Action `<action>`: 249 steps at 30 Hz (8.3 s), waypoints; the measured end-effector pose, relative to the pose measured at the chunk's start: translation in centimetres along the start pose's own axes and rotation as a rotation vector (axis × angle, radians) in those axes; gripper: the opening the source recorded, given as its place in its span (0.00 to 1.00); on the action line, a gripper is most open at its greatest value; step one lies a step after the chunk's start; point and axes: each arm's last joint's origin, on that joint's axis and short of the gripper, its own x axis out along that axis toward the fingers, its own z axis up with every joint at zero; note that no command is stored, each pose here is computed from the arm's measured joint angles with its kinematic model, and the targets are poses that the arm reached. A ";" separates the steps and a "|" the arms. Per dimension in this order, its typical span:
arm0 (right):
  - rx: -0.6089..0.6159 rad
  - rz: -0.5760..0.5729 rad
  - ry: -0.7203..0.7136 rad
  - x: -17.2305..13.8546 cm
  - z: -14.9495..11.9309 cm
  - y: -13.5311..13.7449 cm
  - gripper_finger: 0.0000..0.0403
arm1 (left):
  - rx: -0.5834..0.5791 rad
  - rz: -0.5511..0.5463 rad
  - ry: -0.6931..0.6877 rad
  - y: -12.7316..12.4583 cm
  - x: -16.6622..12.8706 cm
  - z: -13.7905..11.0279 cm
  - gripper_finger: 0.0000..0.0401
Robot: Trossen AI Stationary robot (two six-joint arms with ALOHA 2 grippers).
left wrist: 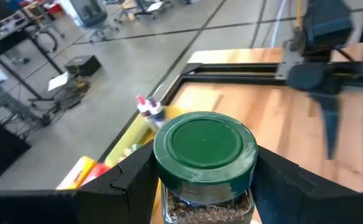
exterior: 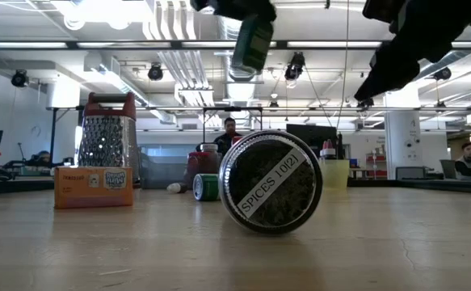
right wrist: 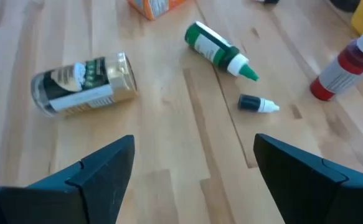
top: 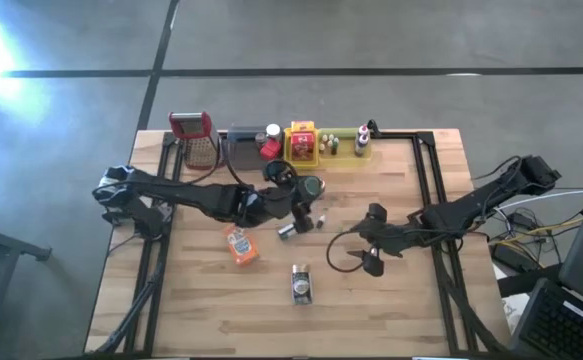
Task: Pick & Place Kitchen Items
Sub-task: Put the green seasoning bottle into the black bin, then put the black food coloring bottle into the light yellow bin
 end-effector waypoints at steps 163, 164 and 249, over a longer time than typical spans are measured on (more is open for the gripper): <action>0.207 -0.365 -0.511 -7.2 -3.9 -7.1 0.23 | -0.496 0.150 0.437 6.3 -0.9 -14.7 0.68; 0.207 -0.365 -0.511 -7.2 -3.9 -7.1 0.22 | -0.491 0.153 0.451 6.2 -0.5 -14.8 0.68; 0.184 -0.373 -0.501 -7.2 -4.0 -7.1 0.20 | -0.601 0.164 0.987 9.3 11.6 -19.7 0.26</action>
